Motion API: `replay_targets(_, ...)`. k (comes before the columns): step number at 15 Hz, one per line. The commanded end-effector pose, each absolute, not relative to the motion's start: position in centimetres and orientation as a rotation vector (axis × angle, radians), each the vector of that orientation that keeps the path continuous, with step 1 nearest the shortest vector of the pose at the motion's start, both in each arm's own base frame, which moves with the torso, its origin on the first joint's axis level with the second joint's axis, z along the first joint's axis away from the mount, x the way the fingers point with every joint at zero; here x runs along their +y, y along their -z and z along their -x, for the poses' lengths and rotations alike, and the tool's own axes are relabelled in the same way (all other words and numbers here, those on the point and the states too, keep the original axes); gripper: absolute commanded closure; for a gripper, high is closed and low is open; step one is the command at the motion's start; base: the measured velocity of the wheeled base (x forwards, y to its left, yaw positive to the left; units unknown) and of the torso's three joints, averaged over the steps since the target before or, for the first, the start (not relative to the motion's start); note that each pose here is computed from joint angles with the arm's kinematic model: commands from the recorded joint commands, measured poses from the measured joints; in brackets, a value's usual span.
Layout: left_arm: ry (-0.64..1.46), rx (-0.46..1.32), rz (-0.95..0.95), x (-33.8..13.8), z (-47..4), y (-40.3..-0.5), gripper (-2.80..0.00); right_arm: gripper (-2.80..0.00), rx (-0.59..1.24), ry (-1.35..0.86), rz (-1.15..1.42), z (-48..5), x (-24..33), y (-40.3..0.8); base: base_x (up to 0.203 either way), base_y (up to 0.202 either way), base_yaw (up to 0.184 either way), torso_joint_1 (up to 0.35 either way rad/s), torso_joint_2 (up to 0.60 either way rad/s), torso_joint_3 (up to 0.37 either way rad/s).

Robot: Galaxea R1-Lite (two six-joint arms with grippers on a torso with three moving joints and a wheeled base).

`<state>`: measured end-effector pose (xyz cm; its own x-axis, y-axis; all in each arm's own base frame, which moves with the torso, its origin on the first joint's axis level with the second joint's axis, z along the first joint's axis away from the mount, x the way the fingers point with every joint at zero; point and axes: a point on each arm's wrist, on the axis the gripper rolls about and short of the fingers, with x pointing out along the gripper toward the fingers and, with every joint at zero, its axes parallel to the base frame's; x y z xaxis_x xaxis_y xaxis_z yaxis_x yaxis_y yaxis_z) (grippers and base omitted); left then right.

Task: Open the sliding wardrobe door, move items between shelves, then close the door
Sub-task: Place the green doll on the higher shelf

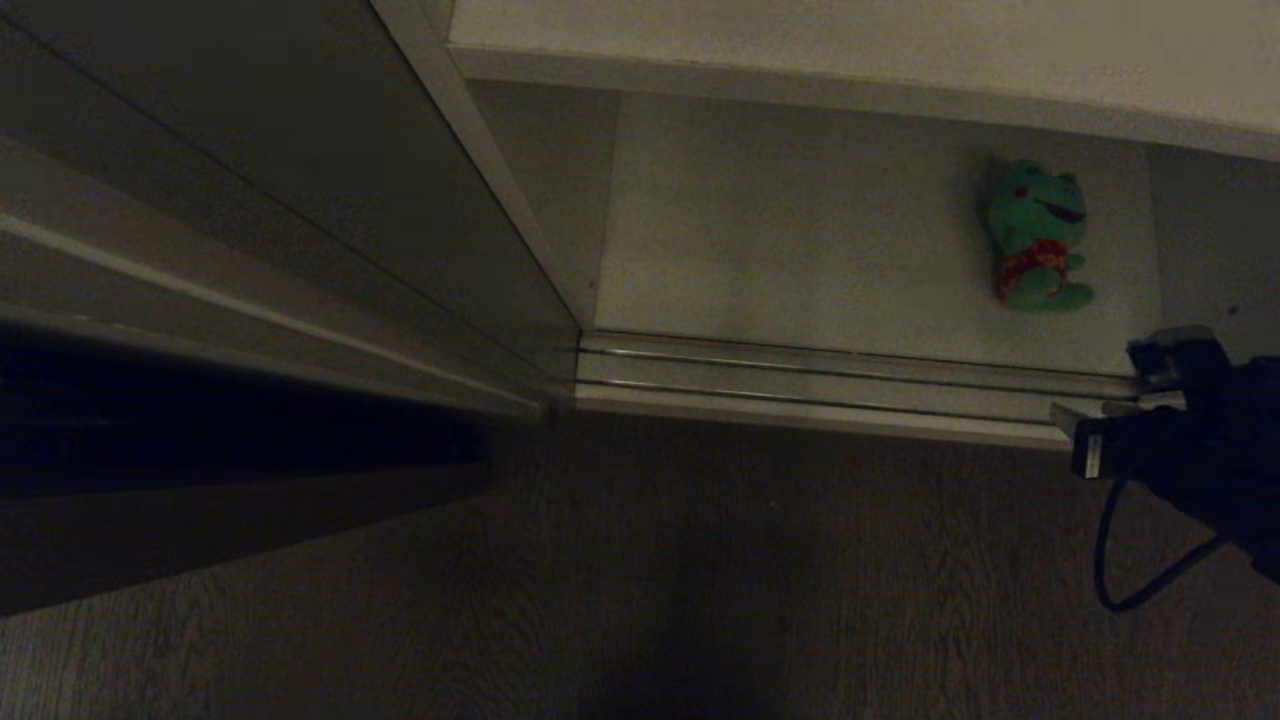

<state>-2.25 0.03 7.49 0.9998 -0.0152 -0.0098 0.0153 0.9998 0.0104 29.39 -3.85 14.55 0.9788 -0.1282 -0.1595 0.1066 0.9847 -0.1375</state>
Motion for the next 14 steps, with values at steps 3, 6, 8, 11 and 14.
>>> replay_targets(3,0.015,0.009,-0.011,0.0,2.3,-7.5,0.0,-2.8,0.129,0.121,0.12,-32.6,-4.2,-13.6,0.0,0.0,0.0,0.0,0.0,0.0)
replay_targets(6,0.015,0.009,-0.011,0.0,2.3,-7.5,0.0,-2.8,0.066,0.122,0.131,-34.7,-4.4,-13.6,0.0,0.0,0.0,0.0,0.0,0.0)
replay_targets(8,0.015,0.009,-0.011,0.0,2.3,-7.5,0.0,-2.8,0.023,0.127,0.135,-36.5,-4.7,-14.0,0.0,0.0,0.0,0.0,0.0,0.0)
replay_targets(11,0.015,0.009,-0.011,0.0,2.3,-7.5,0.0,-2.8,-0.028,0.136,0.143,-38.7,-5.2,-14.4,0.0,0.0,0.0,0.0,0.0,0.0)
replay_targets(14,0.015,0.009,-0.011,0.0,2.3,-7.5,0.0,-2.8,-0.095,0.16,0.158,-40.7,-6.2,-15.3,0.0,0.0,0.0,0.0,0.0,0.0)
